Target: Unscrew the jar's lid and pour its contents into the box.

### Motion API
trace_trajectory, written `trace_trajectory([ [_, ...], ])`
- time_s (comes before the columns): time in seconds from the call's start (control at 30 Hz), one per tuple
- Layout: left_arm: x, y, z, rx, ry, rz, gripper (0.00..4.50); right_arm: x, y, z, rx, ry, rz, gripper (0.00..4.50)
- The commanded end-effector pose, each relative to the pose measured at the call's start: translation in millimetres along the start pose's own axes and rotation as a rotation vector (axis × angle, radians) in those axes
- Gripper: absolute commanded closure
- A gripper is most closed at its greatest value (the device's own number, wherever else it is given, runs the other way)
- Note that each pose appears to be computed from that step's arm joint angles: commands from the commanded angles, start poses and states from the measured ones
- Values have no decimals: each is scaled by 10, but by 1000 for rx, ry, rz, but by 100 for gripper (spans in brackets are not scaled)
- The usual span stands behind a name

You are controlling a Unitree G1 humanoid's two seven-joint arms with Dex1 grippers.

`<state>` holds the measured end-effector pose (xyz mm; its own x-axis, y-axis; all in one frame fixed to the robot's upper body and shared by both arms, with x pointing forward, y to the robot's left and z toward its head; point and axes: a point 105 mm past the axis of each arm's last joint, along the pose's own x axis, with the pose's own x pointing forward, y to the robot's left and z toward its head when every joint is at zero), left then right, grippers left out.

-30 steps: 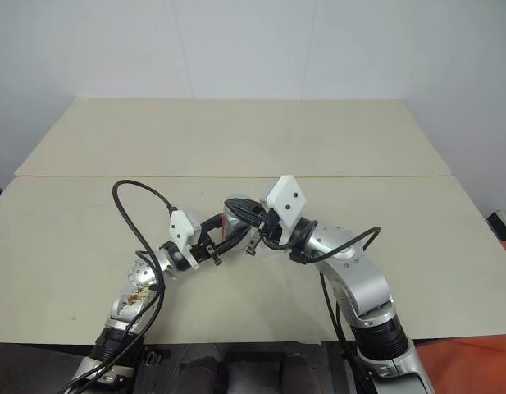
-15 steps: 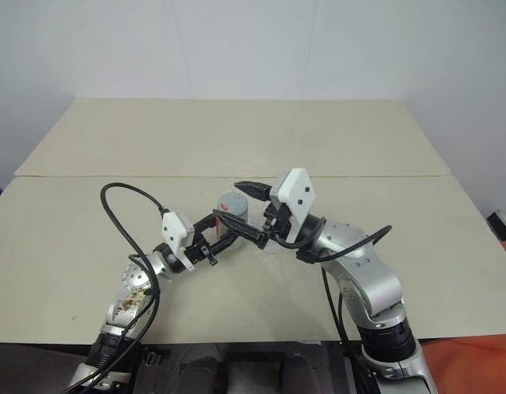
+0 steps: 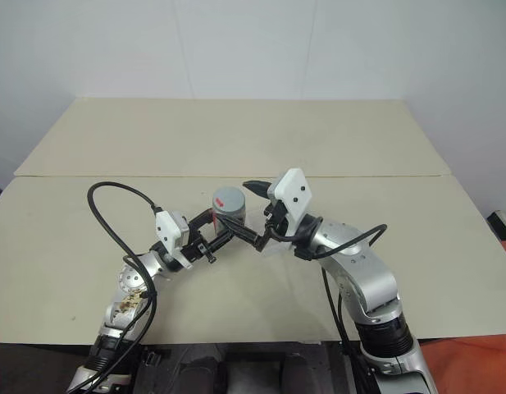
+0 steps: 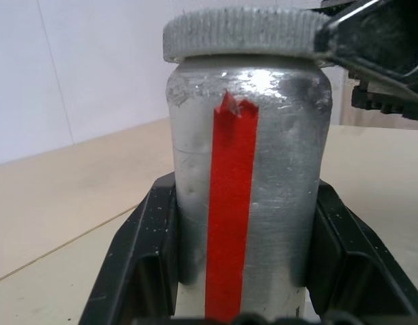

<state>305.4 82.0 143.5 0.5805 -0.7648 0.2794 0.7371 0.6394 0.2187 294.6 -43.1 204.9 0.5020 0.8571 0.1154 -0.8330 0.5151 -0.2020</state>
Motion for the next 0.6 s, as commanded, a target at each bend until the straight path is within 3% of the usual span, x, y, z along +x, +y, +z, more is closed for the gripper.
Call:
trace_trajectory([
  [0.03,24,-7,168,33,-66,-9,250,19,18,153,-43,-58,13,5],
  [0.6,97,-31,115,13,-65,-16,250,12,231,250,-12,-124,121,5],
])
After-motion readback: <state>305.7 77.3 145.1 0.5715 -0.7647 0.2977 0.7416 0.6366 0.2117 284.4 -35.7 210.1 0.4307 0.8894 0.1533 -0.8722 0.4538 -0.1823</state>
